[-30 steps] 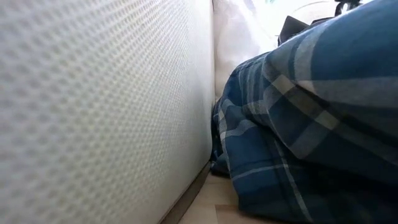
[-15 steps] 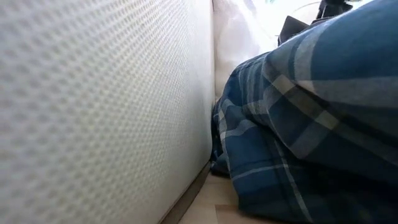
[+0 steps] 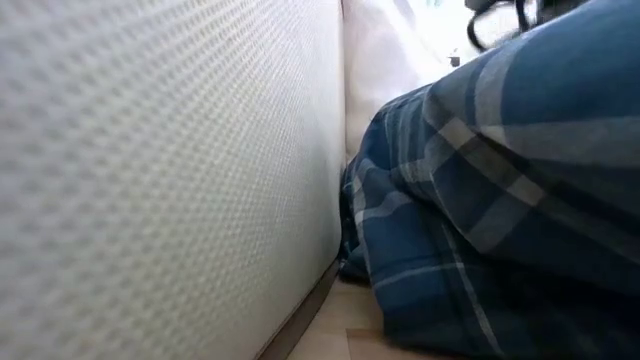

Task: Sort clothes
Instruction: Put the grey pants into the laundry organizer

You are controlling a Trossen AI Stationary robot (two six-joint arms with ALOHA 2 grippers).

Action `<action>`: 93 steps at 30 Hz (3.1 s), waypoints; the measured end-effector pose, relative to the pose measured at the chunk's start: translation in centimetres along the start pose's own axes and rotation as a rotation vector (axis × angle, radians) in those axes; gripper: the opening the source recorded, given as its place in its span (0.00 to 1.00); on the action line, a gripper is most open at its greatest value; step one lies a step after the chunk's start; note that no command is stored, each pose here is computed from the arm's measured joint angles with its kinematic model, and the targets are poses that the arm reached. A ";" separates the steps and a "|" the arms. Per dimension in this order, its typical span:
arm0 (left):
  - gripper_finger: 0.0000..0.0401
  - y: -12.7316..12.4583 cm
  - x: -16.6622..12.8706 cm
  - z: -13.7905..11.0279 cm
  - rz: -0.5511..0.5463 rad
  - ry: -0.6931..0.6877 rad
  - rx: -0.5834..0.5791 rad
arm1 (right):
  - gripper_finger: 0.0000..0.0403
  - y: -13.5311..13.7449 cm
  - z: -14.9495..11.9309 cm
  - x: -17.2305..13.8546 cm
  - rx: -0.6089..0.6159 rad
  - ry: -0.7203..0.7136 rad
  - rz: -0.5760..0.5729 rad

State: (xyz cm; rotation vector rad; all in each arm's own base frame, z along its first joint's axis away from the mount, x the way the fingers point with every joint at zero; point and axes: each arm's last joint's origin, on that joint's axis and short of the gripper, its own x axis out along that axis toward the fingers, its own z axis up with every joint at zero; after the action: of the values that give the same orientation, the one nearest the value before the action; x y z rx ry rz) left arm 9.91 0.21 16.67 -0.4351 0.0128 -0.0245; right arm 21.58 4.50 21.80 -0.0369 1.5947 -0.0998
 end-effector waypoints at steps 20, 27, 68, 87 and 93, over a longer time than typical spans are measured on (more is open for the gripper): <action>0.00 0.0 0.0 0.0 0.000 0.000 0.000 | 0.00 0.3 -6.2 -20.1 0.323 -0.705 0.226; 0.00 0.0 0.0 0.0 0.000 0.000 0.000 | 0.00 -1.0 -9.5 -30.8 0.163 -1.390 0.115; 0.00 0.0 0.0 0.0 0.000 0.002 0.000 | 0.00 5.1 25.0 -23.8 -0.052 -2.381 0.978; 0.00 0.0 0.0 0.0 0.002 0.003 0.000 | 0.41 13.3 27.0 -17.1 -0.102 -1.471 0.866; 0.00 0.0 0.0 0.0 0.001 0.004 0.000 | 0.56 11.5 22.3 -20.3 -0.199 -1.259 0.666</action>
State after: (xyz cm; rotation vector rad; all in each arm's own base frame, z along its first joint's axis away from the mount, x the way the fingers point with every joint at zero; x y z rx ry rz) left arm 9.94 0.21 16.65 -0.4353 0.0169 -0.0240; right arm 44.85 16.76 40.52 0.2363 0.2956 0.5162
